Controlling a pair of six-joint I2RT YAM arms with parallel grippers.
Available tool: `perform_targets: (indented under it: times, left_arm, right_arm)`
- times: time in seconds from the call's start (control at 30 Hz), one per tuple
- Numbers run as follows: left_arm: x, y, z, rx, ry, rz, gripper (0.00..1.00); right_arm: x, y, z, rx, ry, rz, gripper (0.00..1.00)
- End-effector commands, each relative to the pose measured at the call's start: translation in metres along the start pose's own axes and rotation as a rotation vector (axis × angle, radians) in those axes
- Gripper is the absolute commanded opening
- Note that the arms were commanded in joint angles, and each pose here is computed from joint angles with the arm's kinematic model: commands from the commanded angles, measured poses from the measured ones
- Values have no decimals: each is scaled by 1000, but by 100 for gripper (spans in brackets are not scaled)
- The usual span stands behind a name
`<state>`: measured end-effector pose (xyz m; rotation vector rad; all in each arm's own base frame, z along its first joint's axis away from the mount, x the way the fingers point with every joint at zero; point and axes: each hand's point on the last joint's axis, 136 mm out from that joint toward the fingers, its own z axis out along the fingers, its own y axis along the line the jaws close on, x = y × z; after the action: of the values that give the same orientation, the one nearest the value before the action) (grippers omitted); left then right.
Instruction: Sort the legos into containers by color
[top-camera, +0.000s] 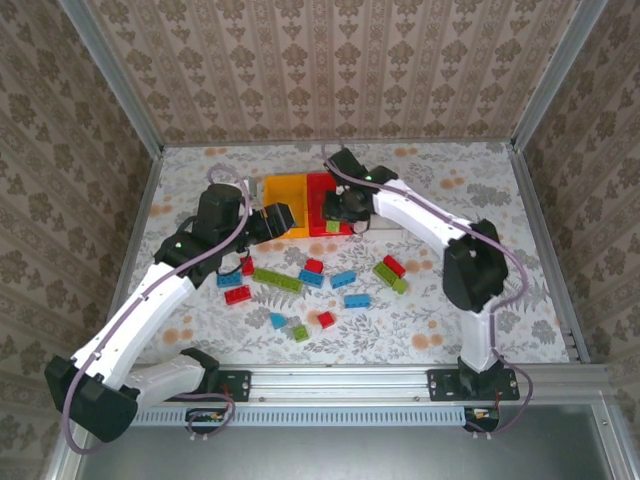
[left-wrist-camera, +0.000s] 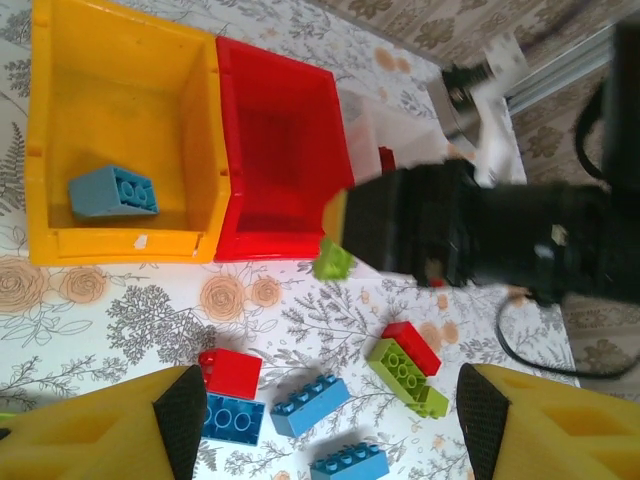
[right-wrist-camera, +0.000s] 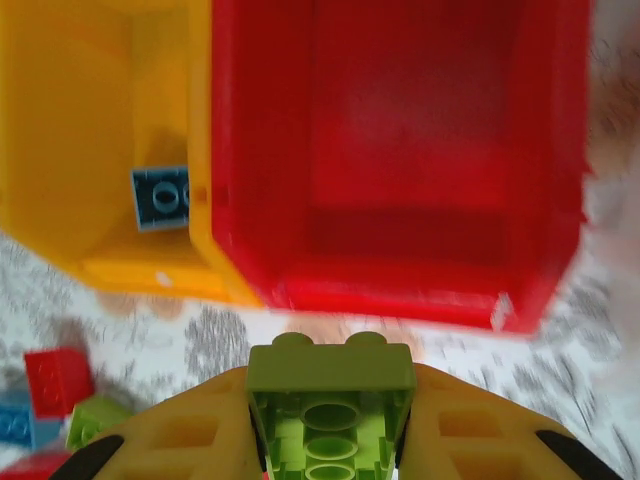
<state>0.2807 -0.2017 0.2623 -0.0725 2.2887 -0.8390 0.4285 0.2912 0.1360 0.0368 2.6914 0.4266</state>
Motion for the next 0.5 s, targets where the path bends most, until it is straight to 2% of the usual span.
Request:
perform_targets:
  times: [0.0,0.13,0.27,0.4,0.47]
  left_arm:
    - [-6,1,-5,-15,-14,11,70]
    - [1,6,-3,-24,-2,-4,70]
    - [8,17,-4,-72,21,-19,70]
    - [15,35,-7,-155,37,-47,70]
    - [20,54,-10,-238,50,-91,70]
  right_arm:
    - [-17,-6,18,67,-12,-24,27]
    - [-23,-9,42,87,6,-21,28]
    - [-26,-7,53,92,30,-34,36]
    - [-29,-5,48,94,33,-46,54]
    - [-31,-3,38,92,21,-45,60]
